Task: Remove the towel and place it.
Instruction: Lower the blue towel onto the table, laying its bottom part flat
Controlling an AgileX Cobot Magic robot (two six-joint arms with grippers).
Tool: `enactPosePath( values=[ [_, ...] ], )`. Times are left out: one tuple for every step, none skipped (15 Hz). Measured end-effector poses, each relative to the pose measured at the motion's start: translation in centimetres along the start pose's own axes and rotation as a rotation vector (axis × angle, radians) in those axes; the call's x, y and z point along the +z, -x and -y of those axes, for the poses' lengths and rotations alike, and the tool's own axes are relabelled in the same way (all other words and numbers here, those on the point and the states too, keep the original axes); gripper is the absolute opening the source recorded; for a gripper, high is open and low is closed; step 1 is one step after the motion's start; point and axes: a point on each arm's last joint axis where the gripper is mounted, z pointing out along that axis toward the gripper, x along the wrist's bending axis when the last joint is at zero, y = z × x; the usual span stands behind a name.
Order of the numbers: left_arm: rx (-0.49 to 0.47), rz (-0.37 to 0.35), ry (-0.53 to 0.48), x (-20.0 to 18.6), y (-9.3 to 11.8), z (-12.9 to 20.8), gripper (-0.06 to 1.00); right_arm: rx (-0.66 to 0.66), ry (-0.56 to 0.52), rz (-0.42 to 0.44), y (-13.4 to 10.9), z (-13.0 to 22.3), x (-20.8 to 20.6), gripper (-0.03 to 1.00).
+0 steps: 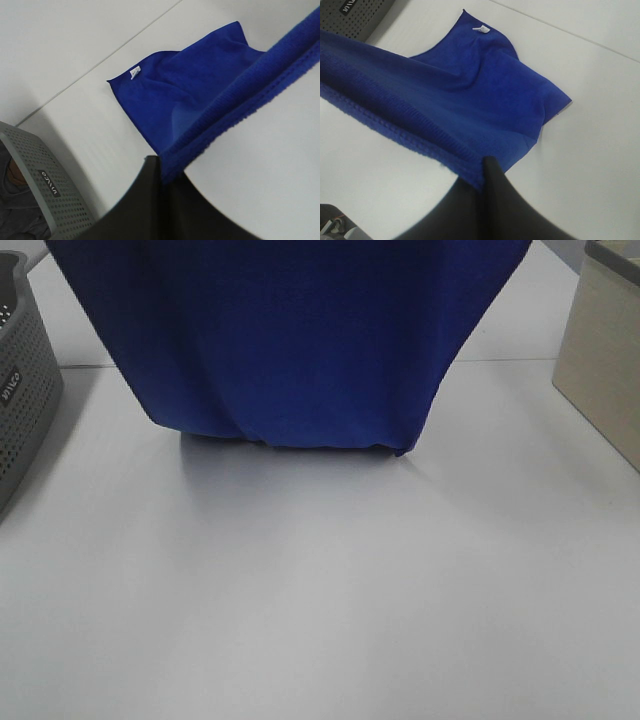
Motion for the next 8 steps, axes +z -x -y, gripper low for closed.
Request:
enactPosePath(
  values=[
    [0.0, 0.01, 0.012, -1.0, 0.3, 0.9, 0.0, 0.0, -0.015, -0.005, -0.3, 0.8, -0.1, 0.02],
    [-0.01, 0.036, 0.005, -1.6, 0.8, 2.1, 0.0, 0.009, -0.036, -0.026, -0.7, 2.2, -0.3, 0.02],
    [-0.02, 0.066, -0.011, -1.7, 1.3, 3.3, 0.0, 0.01, -0.044, -0.027, -0.7, 2.6, -0.2, 0.02],
    [-0.035, 0.105, -0.03, -1.7, 1.9, 4.5, 0.0, 0.018, -0.07, -0.033, -0.8, 3.7, 0.0, 0.02],
    [-0.043, 0.142, -0.06, -1.3, 2.5, 5.8, 0.0, 0.031, -0.103, -0.043, -0.9, 4.9, 0.4, 0.02],
    [-0.052, 0.17, -0.085, -1.0, 3.0, 6.9, 0.0, 0.047, -0.134, -0.058, -1.0, 6.1, 0.8, 0.02],
    [-0.058, 0.186, -0.091, -1.1, 3.2, 7.5, 0.0, 0.06, -0.15, -0.079, -1.3, 7.1, 0.8, 0.02],
    [-0.063, 0.195, -0.083, -1.6, 3.4, 7.9, 0.0, 0.069, -0.158, -0.094, -1.5, 8.0, 0.6, 0.02]
  ],
)
